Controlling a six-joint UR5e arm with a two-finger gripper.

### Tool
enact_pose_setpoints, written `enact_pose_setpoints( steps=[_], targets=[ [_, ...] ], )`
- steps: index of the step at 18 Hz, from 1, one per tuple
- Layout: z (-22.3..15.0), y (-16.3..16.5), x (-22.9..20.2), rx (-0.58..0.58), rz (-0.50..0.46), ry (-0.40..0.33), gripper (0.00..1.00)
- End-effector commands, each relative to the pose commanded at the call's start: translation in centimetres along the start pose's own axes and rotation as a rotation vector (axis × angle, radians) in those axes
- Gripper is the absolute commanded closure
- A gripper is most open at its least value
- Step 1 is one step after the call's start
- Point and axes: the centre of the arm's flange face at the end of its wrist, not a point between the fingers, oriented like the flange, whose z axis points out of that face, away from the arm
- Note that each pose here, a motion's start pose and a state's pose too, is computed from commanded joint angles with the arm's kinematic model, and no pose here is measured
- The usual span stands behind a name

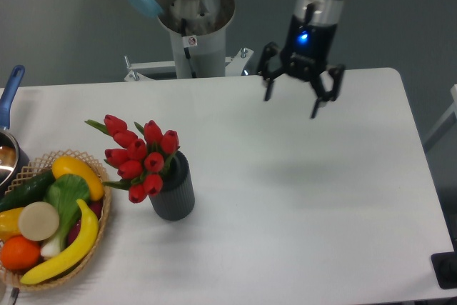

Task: Pick up the flowers from the vase
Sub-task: 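Lower the gripper around the tulip stems just above the vase rim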

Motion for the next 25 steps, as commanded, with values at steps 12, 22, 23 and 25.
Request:
enact_pose_setpoints(
  steps=[12, 22, 23, 25],
  targets=[
    [8.0, -3.9, 4.4, 0.09, 0.106, 0.185, 0.0],
    [12.8, -4.6, 5.9, 0.233, 0.118, 0.271, 0.0],
    [13.0, -4.5, 6.1, 0.232, 0.116, 0.275, 0.0],
    [13.2, -4.4, 6.3, 0.236, 0.109, 0.283, 0.0]
  ],
)
